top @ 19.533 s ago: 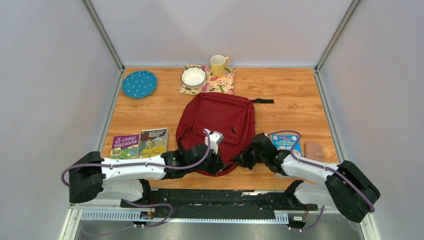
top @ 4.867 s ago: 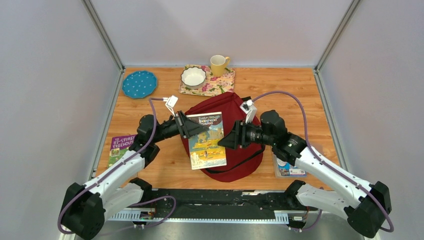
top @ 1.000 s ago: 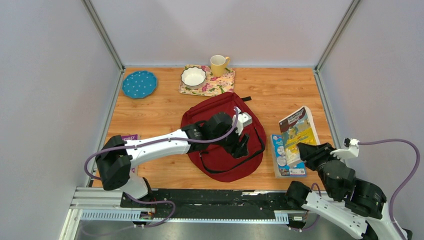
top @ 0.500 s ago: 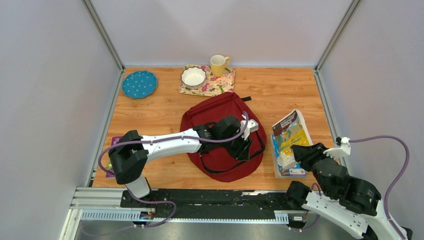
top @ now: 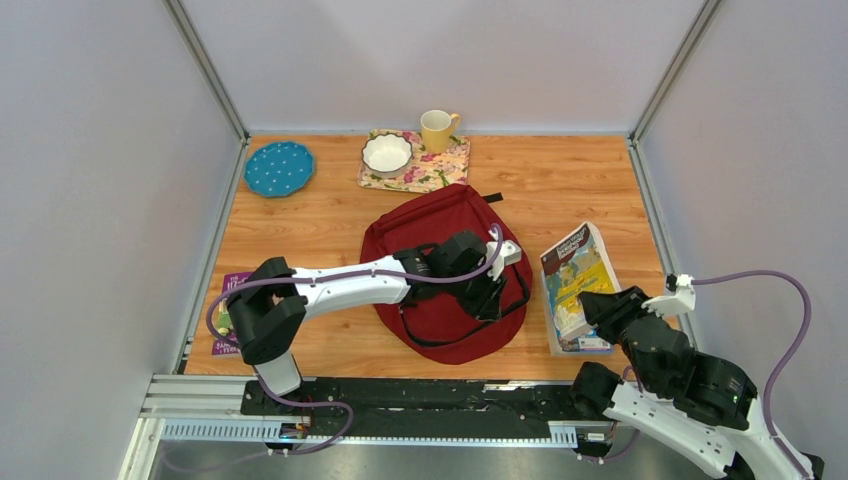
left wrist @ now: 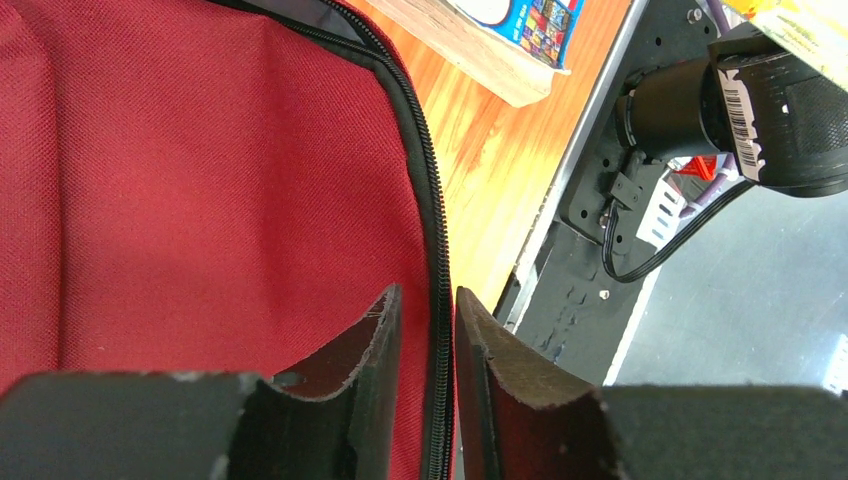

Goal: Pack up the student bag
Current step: Place the book in the student bag.

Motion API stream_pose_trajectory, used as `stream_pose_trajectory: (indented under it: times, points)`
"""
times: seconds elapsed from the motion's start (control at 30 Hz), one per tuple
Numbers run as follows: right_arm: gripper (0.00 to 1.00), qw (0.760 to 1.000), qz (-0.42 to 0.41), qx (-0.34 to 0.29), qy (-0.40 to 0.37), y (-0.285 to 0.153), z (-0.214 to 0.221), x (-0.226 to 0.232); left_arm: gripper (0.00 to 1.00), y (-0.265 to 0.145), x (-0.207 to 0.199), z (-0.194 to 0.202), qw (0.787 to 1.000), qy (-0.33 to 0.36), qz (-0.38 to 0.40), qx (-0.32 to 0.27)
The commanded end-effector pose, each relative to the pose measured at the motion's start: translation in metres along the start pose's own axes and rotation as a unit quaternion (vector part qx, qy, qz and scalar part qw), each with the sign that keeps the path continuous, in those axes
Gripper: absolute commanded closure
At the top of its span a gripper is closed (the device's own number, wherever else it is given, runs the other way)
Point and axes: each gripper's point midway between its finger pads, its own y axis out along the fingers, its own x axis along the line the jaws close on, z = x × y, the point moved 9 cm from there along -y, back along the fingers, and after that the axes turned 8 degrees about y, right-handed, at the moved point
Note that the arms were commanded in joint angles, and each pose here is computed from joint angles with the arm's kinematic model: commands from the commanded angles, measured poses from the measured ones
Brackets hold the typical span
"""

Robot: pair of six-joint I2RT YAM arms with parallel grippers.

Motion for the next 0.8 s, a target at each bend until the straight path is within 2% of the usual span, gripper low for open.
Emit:
stream_pose_trajectory:
  times: [0.0, 0.07, 0.1, 0.13, 0.27, 0.37, 0.6, 0.77]
  points:
    - [1.0, 0.996, -0.047, -0.02, 0.076, -0.002, -0.01, 0.019, 0.67, -0.004, -0.006, -0.011, 1.0, 0.009, 0.004, -0.015]
    - [1.0, 0.996, -0.049, -0.017, 0.078, -0.003, -0.009, 0.019, 0.71, -0.004, -0.005, -0.01, 1.0, 0.008, 0.0, -0.01]
    - [1.0, 0.996, -0.048, -0.017, 0.078, -0.002, -0.009, 0.019, 0.8, -0.004, -0.004, -0.008, 1.0, 0.008, -0.002, -0.005]
    - [1.0, 0.996, -0.048, -0.017, 0.078, -0.003, -0.009, 0.019, 0.82, -0.004, -0.003, -0.007, 1.0, 0.007, -0.005, -0.003]
    - [1.0, 0.995, -0.049, -0.016, 0.08, -0.003, -0.009, 0.02, 0.83, -0.005, -0.002, -0.003, 1.0, 0.006, -0.015, 0.0]
    - [1.0, 0.995, -0.051, -0.014, 0.082, -0.004, -0.009, 0.02, 0.82, -0.006, -0.001, 0.0, 1.0, 0.007, -0.016, 0.005]
    - [1.0, 0.995, -0.051, -0.014, 0.084, -0.003, -0.009, 0.02, 0.69, -0.003, -0.002, 0.011, 1.0, 0.004, -0.007, 0.025]
    - [1.0, 0.995, -0.05, -0.013, 0.084, -0.002, -0.007, 0.02, 0.64, -0.002, -0.005, 0.014, 0.999, 0.007, 0.004, 0.031]
